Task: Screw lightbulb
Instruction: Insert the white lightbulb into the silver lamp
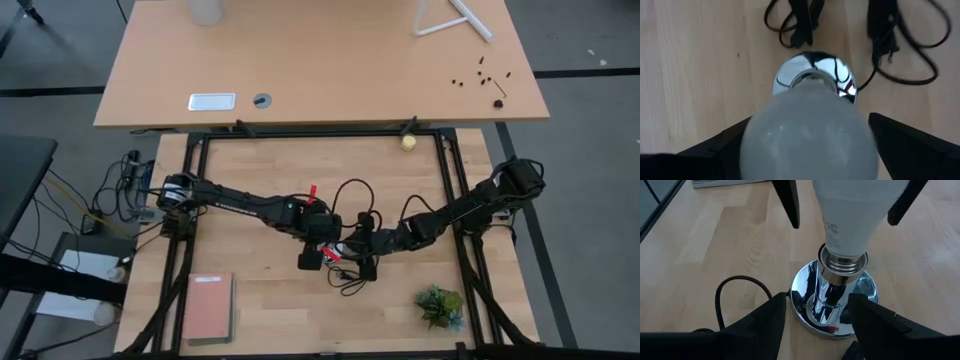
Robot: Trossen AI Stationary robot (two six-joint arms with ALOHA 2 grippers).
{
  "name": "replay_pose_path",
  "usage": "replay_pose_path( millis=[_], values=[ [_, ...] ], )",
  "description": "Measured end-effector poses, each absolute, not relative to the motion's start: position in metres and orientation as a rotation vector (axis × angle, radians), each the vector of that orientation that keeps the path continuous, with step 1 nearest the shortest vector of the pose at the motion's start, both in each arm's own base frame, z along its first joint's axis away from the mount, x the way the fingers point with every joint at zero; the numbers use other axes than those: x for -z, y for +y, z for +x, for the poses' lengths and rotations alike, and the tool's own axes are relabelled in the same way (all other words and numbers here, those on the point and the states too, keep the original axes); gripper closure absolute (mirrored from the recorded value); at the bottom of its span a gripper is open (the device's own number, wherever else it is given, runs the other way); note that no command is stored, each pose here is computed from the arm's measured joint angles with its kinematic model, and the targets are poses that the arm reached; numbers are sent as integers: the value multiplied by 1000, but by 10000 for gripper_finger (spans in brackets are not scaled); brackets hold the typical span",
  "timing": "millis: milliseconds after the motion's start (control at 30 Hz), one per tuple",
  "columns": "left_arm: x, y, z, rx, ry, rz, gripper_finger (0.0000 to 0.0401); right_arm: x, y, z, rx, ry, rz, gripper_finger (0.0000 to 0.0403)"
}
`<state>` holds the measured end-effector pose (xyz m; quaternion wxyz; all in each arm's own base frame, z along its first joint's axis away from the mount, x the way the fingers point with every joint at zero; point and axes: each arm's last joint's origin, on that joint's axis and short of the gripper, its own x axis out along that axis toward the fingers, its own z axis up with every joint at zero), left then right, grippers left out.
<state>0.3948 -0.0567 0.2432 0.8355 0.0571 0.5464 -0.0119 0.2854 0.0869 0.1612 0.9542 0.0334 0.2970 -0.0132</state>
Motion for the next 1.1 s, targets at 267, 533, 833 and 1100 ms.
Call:
replay_pose_path(
  millis=[267, 533, 833, 1100],
  values=[
    [-242, -57, 400, 24, 1126, 121, 49, -161, 87, 286, 28, 601, 68, 180],
    [-238, -58, 401, 51, 1134, 125, 51, -162, 87, 286, 29, 598, 69, 180],
    [-230, -59, 406, 59, 1132, 144, 82, -162, 87, 286, 29, 597, 69, 180],
    [-230, -58, 407, 50, 1127, 169, 119, -162, 87, 286, 29, 595, 69, 180]
  ],
)
